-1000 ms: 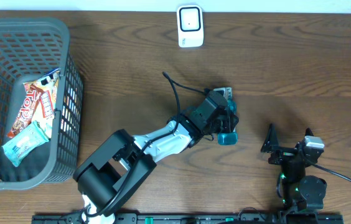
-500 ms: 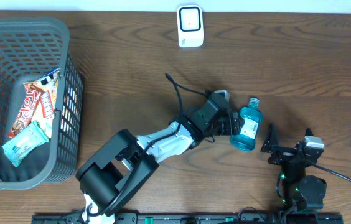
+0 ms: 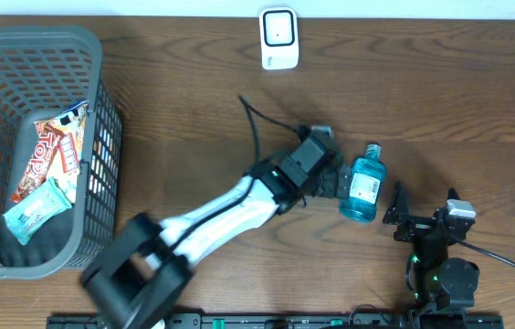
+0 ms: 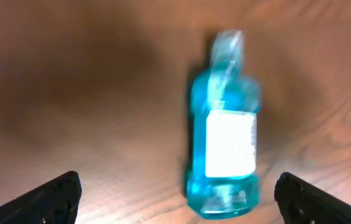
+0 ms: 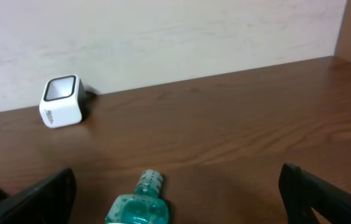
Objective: Scan the item barcode
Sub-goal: 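Set the blue bottle upright near the right gripper and release, then return the left gripper into the basket and grasp the green wipes pack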
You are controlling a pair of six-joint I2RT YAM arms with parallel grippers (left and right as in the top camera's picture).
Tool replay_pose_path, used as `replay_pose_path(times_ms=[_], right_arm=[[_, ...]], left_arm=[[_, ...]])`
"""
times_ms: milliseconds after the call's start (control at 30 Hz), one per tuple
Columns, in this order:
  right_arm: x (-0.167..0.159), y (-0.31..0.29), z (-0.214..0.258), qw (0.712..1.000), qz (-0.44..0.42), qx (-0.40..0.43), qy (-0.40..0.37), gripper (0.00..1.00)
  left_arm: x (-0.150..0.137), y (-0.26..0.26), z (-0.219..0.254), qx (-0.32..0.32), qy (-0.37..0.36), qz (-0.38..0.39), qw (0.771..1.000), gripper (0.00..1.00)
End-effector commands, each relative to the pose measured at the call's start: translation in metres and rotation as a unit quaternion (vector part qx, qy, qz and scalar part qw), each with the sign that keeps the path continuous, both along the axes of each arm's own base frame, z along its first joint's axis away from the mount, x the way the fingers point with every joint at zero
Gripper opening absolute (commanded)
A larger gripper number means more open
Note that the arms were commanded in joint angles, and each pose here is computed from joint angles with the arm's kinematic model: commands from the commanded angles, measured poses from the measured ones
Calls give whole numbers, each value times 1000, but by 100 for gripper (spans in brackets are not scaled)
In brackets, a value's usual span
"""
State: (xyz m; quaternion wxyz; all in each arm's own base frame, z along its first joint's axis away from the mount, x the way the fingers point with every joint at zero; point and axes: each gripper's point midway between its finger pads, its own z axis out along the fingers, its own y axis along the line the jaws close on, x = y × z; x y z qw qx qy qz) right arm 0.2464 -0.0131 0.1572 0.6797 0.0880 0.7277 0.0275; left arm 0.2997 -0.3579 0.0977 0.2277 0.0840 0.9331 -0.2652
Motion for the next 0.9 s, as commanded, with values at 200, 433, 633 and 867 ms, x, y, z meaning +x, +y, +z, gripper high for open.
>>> replay_pose_path(times_ms=[200,433,633,867], right_arm=[[0,-1,-1,1000,-4,-6,2,99],[0,-1,-1,1000,-5,-6,2,99],[0,-1,-1,1000,-5,-6,2,99],[0,-1,-1,1000,-4,-6,2,99]], left_arm=[[71,142,207,25,-256,138,957,100],[84,304,319,83,-321,322,887,98],[61,435,322,51,-241,541,804,98],[19,515,243,6,-66,734,676,98]])
